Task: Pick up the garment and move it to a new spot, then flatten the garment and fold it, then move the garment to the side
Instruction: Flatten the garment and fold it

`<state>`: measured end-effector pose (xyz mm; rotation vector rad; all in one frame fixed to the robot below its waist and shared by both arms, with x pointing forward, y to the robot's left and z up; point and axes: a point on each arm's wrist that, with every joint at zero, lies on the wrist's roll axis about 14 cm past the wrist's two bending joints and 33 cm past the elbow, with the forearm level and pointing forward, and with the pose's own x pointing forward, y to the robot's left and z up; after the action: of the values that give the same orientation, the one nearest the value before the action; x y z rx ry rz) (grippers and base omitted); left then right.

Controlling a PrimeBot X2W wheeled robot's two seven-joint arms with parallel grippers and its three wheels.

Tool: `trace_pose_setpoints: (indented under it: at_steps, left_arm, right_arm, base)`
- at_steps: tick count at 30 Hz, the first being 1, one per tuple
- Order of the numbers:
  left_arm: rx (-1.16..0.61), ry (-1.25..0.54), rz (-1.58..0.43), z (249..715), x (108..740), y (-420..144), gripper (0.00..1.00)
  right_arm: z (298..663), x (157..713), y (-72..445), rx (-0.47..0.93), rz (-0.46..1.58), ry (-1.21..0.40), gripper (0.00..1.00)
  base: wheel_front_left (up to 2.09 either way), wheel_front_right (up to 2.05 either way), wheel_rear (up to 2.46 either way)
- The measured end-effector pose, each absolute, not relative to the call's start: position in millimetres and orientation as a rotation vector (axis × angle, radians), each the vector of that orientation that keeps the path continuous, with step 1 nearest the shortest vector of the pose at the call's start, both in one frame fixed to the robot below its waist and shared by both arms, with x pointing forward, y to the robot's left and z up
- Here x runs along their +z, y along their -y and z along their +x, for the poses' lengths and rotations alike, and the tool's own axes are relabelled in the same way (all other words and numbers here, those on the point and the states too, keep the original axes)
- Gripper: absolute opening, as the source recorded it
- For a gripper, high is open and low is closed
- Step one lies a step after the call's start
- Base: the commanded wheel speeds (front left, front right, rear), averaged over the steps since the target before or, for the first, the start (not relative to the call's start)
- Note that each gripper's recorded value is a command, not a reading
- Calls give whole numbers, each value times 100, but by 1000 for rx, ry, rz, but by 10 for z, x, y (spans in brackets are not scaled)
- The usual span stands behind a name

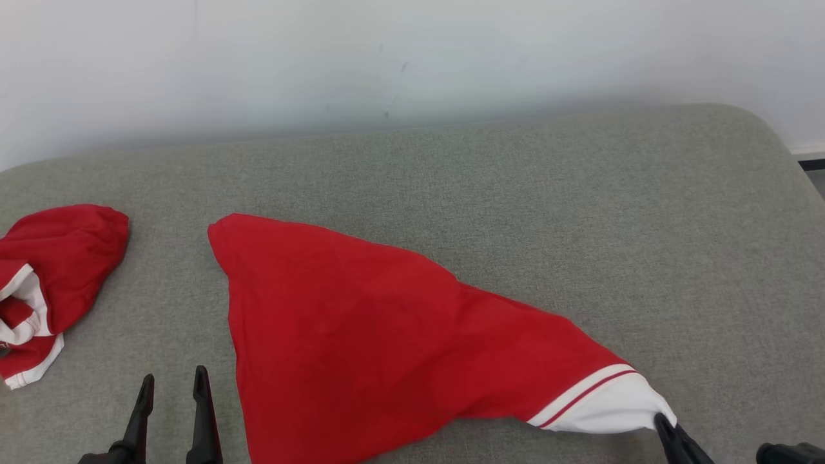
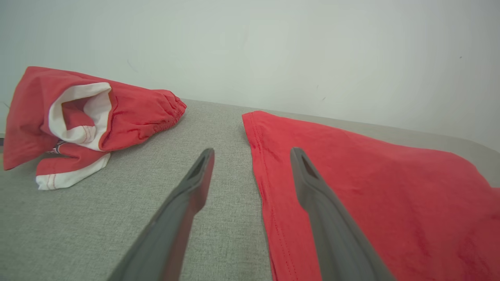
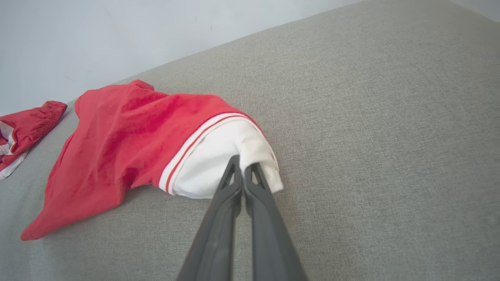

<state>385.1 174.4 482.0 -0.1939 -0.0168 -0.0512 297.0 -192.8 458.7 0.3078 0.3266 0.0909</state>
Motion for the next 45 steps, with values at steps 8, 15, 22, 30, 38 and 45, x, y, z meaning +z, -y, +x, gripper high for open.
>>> trace_pose_setpoints:
  at_steps: [8,15,22,30,38,45]
  left_arm:
    - [-48,20,-196,3827,4834,-1756,100]
    - [-34,22,-194,3776,4841,-1804,100]
    - [-10,37,-189,3687,4887,-1889,100]
    - [2,67,-171,3605,4984,-1946,100]
    - [18,83,-108,3516,5043,-2032,100]
    - [53,81,-59,3405,5043,-2191,100]
  right_arm:
    - [3098,4782,2056,69,217,-229,100]
    - [3261,4806,2116,71,134,-181,100]
    - [3296,4812,2058,87,120,-139,100]
    - [3364,5021,1982,93,138,-9,100]
    - [3432,5085,1874,117,134,46,100]
    - [3470,5056,1810,131,127,55,100]
  base:
    - [0,0,0]
    - [0,0,0]
    - [0,0,0]
    - [0,0,0]
    - [0,0,0]
    - [0,0,0]
